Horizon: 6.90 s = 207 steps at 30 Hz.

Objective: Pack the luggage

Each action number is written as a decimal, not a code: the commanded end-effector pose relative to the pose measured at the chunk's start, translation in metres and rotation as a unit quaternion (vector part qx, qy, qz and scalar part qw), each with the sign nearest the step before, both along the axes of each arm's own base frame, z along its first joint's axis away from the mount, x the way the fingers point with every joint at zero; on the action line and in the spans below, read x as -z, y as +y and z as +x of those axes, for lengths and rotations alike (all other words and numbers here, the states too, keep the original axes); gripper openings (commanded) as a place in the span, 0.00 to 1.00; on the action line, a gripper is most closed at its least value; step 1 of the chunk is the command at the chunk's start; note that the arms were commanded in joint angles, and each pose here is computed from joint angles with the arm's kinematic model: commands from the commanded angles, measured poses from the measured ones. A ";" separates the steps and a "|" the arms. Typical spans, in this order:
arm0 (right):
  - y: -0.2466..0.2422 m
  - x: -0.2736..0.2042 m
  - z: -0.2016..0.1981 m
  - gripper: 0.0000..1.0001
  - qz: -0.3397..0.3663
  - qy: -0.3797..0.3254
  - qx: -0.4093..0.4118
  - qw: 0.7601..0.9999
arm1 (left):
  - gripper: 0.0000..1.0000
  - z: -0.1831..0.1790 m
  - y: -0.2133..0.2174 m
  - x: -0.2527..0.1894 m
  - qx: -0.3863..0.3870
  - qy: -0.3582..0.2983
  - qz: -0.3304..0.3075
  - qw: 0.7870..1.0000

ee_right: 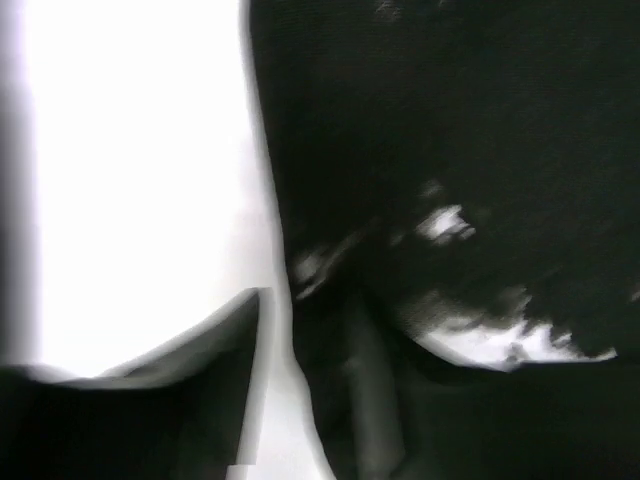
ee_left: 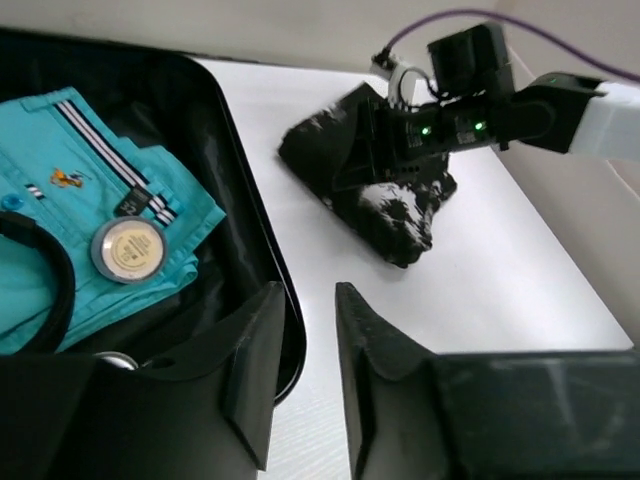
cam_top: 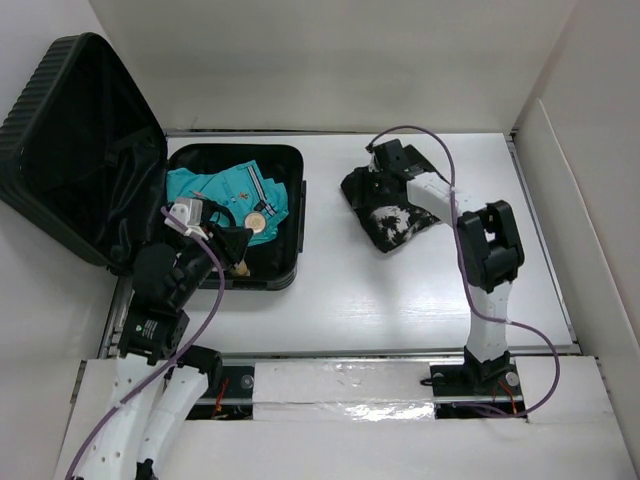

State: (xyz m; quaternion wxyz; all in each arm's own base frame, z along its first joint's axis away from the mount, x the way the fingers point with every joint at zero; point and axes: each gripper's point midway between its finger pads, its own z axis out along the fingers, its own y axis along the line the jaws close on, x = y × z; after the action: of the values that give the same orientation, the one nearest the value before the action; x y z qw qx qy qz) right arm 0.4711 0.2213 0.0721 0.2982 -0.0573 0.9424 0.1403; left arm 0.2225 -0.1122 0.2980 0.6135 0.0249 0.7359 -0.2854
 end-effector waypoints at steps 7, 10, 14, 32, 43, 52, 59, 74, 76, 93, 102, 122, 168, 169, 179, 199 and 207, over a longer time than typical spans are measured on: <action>-0.006 -0.150 -0.033 0.77 0.155 -0.199 -0.014 0.968 | 0.00 0.023 -0.064 -0.019 0.135 0.027 -0.091 0.986; -0.029 -0.171 -0.066 0.21 0.190 -0.259 0.024 0.947 | 0.00 0.043 -0.073 -0.024 0.128 0.043 -0.107 0.985; -0.051 -0.192 -0.108 0.00 0.239 -0.320 0.060 0.915 | 0.00 0.066 -0.098 -0.014 0.078 0.065 -0.093 0.990; -0.138 -0.243 -0.170 0.81 0.219 -0.421 0.184 0.861 | 0.69 0.162 -0.241 0.132 -0.070 0.239 0.012 0.968; -0.125 -0.243 -0.171 0.81 0.230 -0.422 0.147 0.865 | 0.71 0.202 -0.260 0.209 -0.101 0.289 0.028 0.952; -0.119 -0.239 -0.168 0.80 0.231 -0.416 0.133 0.869 | 0.71 0.221 -0.277 0.269 -0.102 0.325 0.062 0.938; -0.121 -0.238 -0.167 0.79 0.231 -0.417 0.138 0.868 | 0.16 0.226 -0.294 0.273 -0.054 0.308 0.071 0.947; -0.124 -0.239 -0.168 0.79 0.232 -0.420 0.139 0.867 | 0.00 0.262 -0.228 0.051 0.030 0.133 0.099 0.986; -0.124 -0.240 -0.170 0.79 0.229 -0.421 0.138 0.867 | 0.00 0.262 -0.198 0.019 0.015 0.111 0.106 0.988; -0.109 -0.243 -0.173 0.79 0.228 -0.422 0.118 0.869 | 0.00 0.187 0.164 0.057 -0.297 0.196 -0.026 0.934; -0.105 -0.247 -0.176 0.79 0.227 -0.425 0.110 0.869 | 0.00 0.145 0.168 0.118 -0.318 0.273 -0.045 0.907; -0.100 -0.247 -0.178 0.80 0.232 -0.421 0.097 0.872 | 0.04 0.090 0.108 0.133 -0.238 0.291 -0.168 0.911; -0.041 -0.223 -0.175 0.41 0.254 -0.355 -0.049 0.898 | 0.06 0.021 0.340 -0.054 -0.751 0.132 0.093 0.640; -0.041 -0.222 -0.174 0.41 0.254 -0.354 -0.049 0.899 | 0.00 0.028 0.327 -0.055 -0.737 0.126 0.101 0.656; -0.042 -0.213 -0.166 0.42 0.240 -0.348 -0.036 0.906 | 0.00 0.060 0.191 -0.038 -0.523 0.063 0.225 0.820; -0.046 -0.193 -0.150 0.38 0.204 -0.334 -0.001 0.920 | 0.70 -0.074 -0.074 -0.058 0.374 -0.033 0.057 0.925; -0.041 -0.183 -0.145 0.07 0.193 -0.324 0.000 0.926 | 0.59 0.057 -0.005 -0.119 -0.019 -0.034 -0.031 0.999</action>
State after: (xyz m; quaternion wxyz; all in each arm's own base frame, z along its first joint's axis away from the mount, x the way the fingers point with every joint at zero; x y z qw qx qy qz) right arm 0.3191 0.1762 0.2276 0.5613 -0.0351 0.7729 0.2939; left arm 0.2163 -0.1630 0.3800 0.5644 0.1916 0.7116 -0.3720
